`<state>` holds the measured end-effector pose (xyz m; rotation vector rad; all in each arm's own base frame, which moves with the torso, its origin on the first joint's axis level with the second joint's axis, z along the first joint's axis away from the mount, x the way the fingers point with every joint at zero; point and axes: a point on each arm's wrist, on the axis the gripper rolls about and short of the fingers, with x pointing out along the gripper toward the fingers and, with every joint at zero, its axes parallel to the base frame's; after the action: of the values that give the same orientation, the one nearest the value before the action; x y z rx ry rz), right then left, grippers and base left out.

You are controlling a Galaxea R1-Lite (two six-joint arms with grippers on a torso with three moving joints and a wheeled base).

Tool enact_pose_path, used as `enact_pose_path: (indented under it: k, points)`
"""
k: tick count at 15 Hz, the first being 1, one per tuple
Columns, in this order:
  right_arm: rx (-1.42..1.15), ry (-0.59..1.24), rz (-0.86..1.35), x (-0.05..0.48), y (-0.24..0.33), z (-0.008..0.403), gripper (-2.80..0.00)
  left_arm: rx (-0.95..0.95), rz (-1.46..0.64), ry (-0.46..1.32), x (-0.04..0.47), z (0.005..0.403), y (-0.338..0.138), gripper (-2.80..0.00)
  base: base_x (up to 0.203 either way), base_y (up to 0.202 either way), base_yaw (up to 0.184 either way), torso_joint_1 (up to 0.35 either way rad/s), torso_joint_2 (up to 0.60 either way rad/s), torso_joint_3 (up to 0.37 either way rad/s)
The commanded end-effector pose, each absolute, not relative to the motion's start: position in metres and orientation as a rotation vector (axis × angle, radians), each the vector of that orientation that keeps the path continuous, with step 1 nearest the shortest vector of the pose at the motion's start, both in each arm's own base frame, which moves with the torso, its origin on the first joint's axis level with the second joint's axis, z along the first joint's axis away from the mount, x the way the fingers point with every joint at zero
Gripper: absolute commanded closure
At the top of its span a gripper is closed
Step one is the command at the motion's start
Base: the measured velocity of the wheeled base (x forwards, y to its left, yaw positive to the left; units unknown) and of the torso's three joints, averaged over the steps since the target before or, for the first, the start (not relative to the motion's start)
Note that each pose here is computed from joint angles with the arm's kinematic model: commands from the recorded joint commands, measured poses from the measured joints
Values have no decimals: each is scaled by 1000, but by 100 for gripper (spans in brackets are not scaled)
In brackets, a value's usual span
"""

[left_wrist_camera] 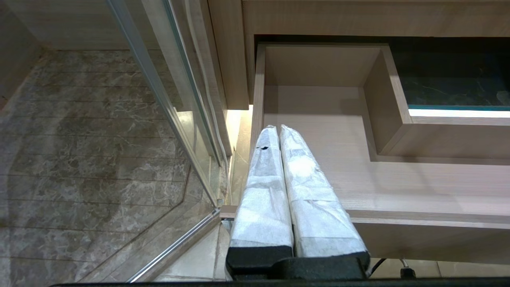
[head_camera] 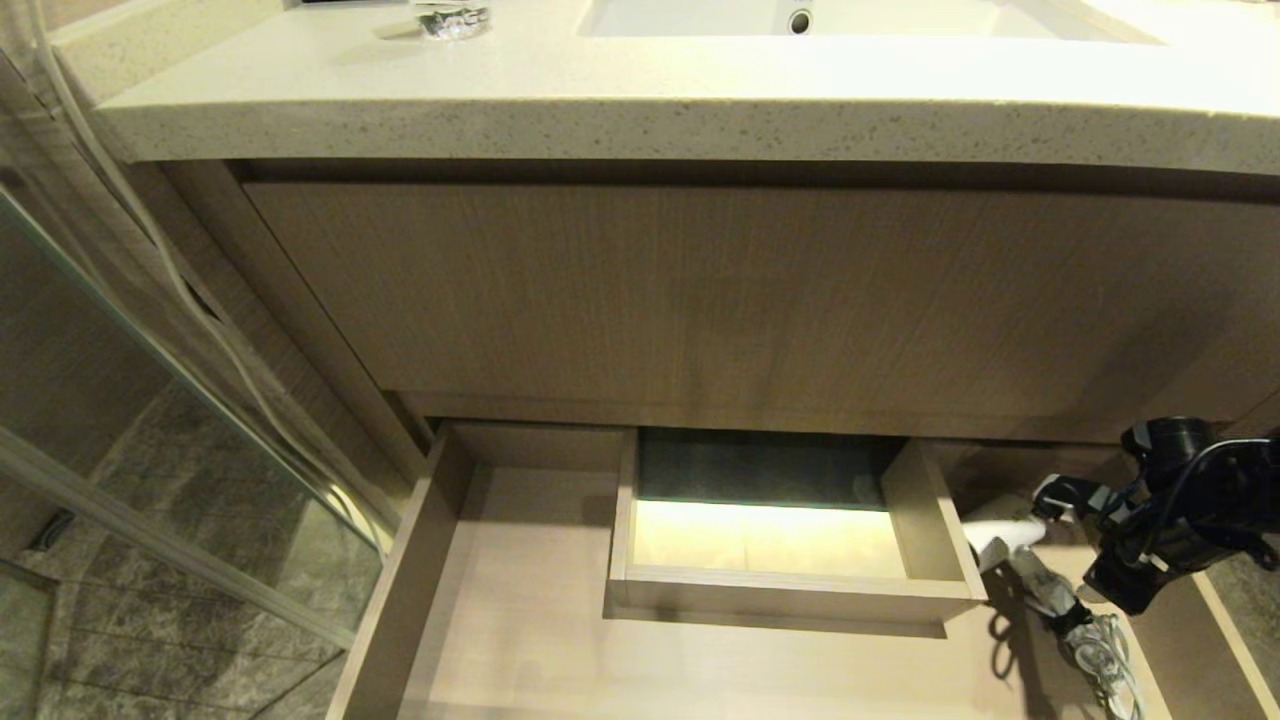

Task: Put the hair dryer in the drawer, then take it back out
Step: Take the hairdryer out

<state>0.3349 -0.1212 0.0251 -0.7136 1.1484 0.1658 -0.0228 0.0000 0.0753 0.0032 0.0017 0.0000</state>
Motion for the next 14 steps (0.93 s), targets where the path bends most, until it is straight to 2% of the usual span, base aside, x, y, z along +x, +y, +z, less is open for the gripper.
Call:
enact_pose_path:
  k: [1, 14]
  points:
    - [-706, 1169, 172, 343, -126, 6, -280, 3, 0, 2, -23, 75, 0, 0, 0, 0, 0, 0, 0, 0]
    - [-651, 1147, 161, 382, -118, -32, -280, 3, 0, 2, -23, 75, 0, 0, 0, 0, 0, 0, 0, 0]
